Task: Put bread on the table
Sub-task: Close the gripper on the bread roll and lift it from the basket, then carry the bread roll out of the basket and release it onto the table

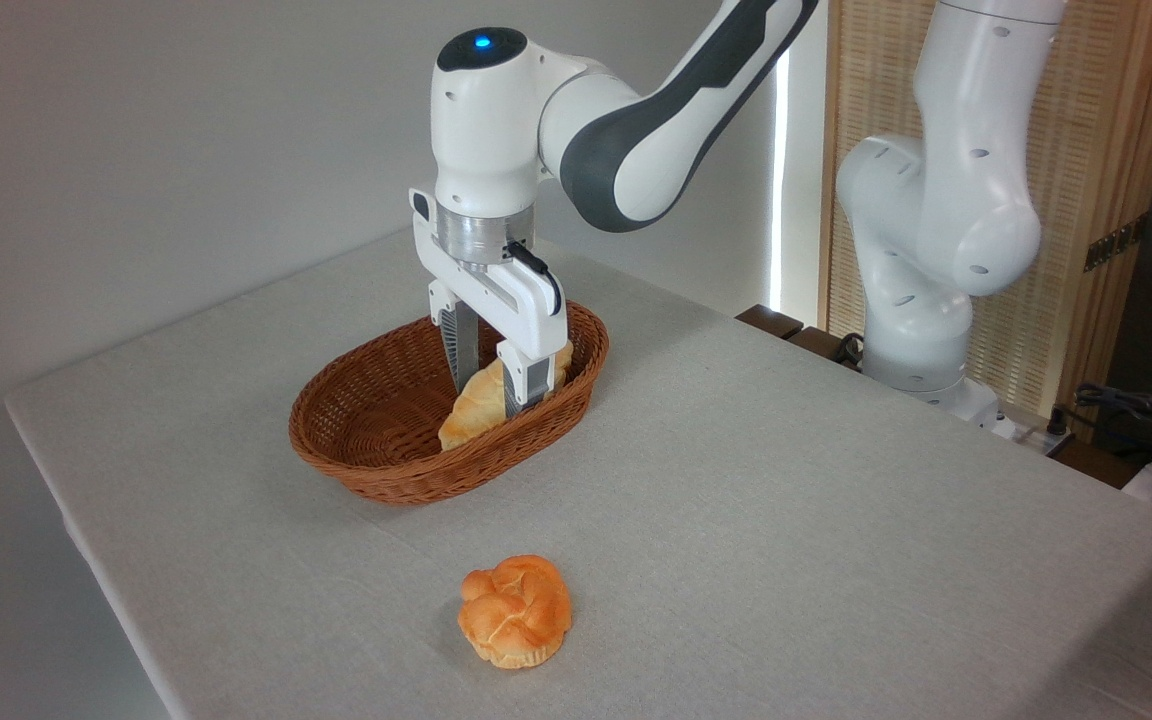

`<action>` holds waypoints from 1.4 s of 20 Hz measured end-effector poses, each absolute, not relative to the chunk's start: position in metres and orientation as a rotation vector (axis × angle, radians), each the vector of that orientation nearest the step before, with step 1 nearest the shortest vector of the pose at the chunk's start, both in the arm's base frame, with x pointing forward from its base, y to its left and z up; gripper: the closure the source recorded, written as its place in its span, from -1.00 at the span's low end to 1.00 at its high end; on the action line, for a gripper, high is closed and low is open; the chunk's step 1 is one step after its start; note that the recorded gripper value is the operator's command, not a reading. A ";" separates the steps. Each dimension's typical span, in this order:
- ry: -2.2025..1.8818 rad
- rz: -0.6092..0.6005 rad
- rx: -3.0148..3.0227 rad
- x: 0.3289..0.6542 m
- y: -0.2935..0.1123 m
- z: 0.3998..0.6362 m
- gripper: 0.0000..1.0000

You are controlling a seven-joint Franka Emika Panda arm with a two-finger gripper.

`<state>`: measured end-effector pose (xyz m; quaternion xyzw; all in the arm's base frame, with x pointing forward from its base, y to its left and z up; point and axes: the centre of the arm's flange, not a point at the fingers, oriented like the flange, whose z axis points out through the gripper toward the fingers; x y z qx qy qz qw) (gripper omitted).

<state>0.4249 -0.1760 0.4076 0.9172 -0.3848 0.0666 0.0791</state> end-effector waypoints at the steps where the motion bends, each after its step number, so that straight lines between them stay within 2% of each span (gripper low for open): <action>1: -1.152 0.199 2.745 0.425 -0.176 0.408 0.29; 9: -1.137 0.200 2.749 0.427 -0.172 0.407 0.28; 13: -1.109 0.191 2.750 0.433 -0.163 0.416 0.28; 15: -1.087 0.150 2.744 0.439 -0.155 0.430 0.26; 17: -1.055 0.126 2.734 0.450 -0.139 0.456 0.26; 20: -1.002 0.147 2.728 0.463 -0.116 0.486 0.26; 25: -0.964 0.161 2.699 0.472 -0.096 0.505 0.25; 28: -1.093 0.033 2.675 0.465 -0.089 0.506 0.15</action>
